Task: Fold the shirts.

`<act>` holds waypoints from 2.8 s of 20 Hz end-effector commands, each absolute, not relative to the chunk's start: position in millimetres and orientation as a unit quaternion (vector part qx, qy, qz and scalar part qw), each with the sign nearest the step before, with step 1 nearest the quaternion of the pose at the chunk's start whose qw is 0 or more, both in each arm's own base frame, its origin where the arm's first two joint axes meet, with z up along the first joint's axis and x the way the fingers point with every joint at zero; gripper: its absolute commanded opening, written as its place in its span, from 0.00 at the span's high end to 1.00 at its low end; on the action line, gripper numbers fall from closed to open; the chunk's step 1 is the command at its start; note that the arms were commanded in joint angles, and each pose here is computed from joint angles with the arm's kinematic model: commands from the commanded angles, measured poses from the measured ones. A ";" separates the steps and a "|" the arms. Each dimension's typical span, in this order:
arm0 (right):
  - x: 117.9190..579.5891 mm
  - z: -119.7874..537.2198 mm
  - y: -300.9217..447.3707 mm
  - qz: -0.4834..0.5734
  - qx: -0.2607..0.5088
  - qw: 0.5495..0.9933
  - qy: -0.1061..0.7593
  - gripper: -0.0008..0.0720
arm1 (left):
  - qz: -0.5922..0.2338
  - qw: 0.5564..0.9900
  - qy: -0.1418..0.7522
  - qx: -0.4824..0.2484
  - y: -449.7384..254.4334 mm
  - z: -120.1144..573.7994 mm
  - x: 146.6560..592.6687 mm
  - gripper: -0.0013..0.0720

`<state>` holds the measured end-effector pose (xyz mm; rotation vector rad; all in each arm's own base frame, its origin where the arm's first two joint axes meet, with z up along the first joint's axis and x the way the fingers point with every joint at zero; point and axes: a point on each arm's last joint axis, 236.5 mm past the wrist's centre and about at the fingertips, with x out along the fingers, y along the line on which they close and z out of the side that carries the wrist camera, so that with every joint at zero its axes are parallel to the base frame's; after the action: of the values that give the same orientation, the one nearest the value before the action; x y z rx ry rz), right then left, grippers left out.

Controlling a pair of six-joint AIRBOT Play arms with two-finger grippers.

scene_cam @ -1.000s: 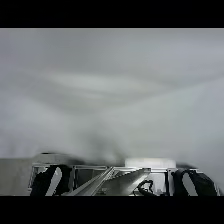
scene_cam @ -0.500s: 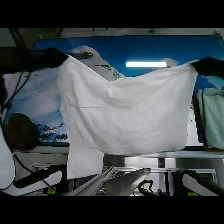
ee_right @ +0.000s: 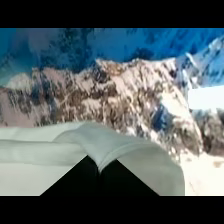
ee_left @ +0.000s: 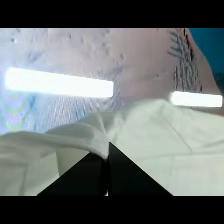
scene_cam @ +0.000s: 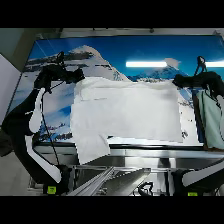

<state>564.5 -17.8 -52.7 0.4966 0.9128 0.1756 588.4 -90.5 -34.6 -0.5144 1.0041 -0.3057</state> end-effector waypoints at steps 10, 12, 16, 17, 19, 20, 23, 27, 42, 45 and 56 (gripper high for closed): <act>528.4 -18.3 -32.3 0.151 0.181 0.813 0.533 0.96 | -0.123 0.802 0.547 -0.205 -69.7 21.5 550.2 0.96; 521.4 -27.2 -44.0 0.131 0.160 0.808 0.552 0.96 | -0.122 0.783 0.574 -0.207 -71.6 8.2 530.7 0.96; 514.7 -46.0 -57.0 0.106 0.142 0.798 0.575 0.96 | -0.066 0.756 0.627 -0.177 -53.2 -33.6 498.7 0.96; 513.8 -52.0 -56.7 0.106 0.145 0.795 0.580 0.96 | -0.046 0.750 0.639 -0.164 -45.9 -43.7 492.0 0.96; 508.6 -67.4 -53.9 0.102 0.159 0.782 0.595 0.96 | -0.017 0.745 0.651 -0.145 -32.7 -57.4 484.2 0.96; 505.1 -75.4 -50.5 0.104 0.160 0.775 0.602 0.96 | -0.015 0.740 0.656 -0.146 -32.6 -61.8 480.8 0.96; 498.5 -91.0 -43.9 0.101 0.158 0.763 0.619 0.96 | -0.011 0.729 0.668 -0.145 -31.8 -71.4 471.6 0.96; 497.1 -101.3 -47.5 0.055 0.122 0.759 0.637 0.96 | -0.004 0.748 0.649 -0.143 -39.6 -74.2 483.8 0.96; 499.2 -86.1 -8.1 0.075 0.131 0.753 0.640 0.42 | -0.012 0.767 0.629 -0.124 -64.3 -67.0 496.2 0.03; 495.5 -44.2 -30.3 0.054 0.107 0.768 0.629 0.39 | -0.030 0.760 0.636 -0.130 -72.8 -31.3 496.2 0.03; 346.3 -66.7 -55.4 0.051 0.245 0.674 0.695 0.25 | 0.023 0.632 0.766 -0.119 -49.2 -13.0 263.7 0.03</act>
<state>377.3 -70.3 -49.6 0.3974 1.5597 0.0527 339.5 -28.7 13.8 -0.1671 1.6808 0.0784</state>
